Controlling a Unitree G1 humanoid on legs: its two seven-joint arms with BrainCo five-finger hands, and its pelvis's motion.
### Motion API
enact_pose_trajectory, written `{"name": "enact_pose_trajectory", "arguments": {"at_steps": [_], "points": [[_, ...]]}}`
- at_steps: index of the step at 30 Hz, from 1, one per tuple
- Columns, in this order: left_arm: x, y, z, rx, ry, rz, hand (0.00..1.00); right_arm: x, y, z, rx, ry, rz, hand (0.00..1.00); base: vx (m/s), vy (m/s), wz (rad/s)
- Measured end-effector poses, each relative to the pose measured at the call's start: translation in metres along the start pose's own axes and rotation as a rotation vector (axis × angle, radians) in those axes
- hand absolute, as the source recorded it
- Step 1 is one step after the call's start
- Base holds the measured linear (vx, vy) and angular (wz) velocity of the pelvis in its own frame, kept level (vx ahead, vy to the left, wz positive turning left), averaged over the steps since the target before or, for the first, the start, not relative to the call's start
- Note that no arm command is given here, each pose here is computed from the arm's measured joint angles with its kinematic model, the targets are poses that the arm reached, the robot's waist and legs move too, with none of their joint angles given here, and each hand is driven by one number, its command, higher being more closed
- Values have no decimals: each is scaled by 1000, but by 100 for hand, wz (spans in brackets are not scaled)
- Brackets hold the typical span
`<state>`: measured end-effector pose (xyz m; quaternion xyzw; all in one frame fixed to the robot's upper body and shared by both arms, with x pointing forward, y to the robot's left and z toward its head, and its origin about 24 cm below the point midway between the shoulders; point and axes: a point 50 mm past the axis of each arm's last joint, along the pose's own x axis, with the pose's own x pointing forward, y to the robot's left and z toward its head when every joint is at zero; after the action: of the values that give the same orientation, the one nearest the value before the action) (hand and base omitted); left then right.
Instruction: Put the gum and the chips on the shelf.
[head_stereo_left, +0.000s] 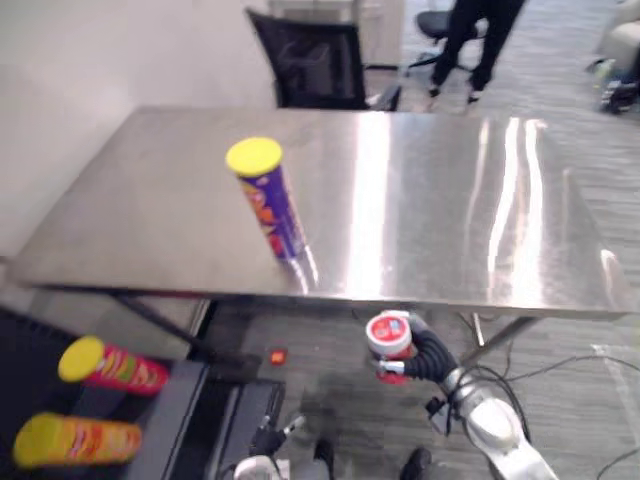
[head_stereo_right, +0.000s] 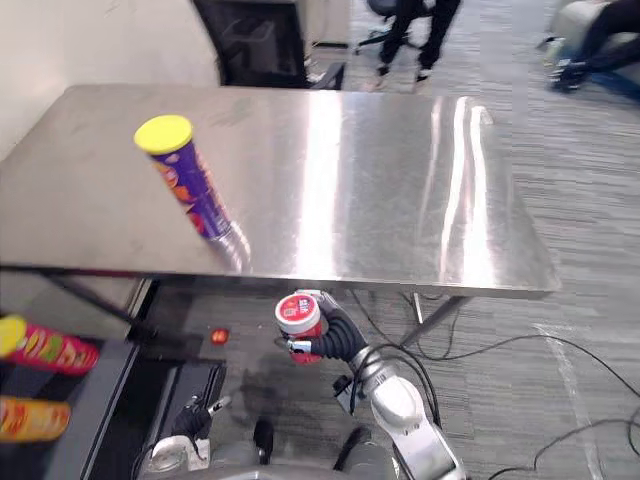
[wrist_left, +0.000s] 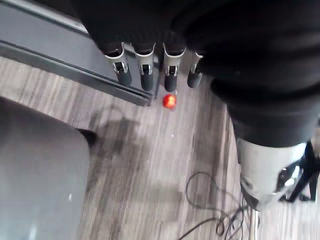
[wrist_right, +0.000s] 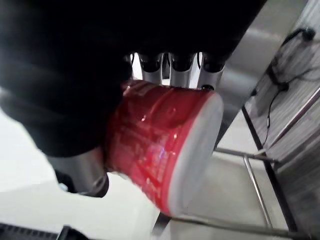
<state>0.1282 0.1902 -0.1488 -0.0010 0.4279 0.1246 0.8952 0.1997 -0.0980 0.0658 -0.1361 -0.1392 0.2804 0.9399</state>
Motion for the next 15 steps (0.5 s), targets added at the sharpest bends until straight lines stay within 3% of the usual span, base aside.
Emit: {"name": "enact_pose_trajectory", "arguments": {"at_steps": [6, 11, 15], "points": [[-3, 5, -7, -209, 23, 76, 0, 2, -17, 4, -35, -20, -21, 100, -108, -84, 85], [-8, 16, -14, -196, 27, 115, 0, -22, -26, -9, 56, 52, -189, 100, -143, -230, 121], [-13, 8, -31, -164, 91, 87, 0, -43, -33, -18, 55, 129, -249, 100, -150, 17, 104]]}}
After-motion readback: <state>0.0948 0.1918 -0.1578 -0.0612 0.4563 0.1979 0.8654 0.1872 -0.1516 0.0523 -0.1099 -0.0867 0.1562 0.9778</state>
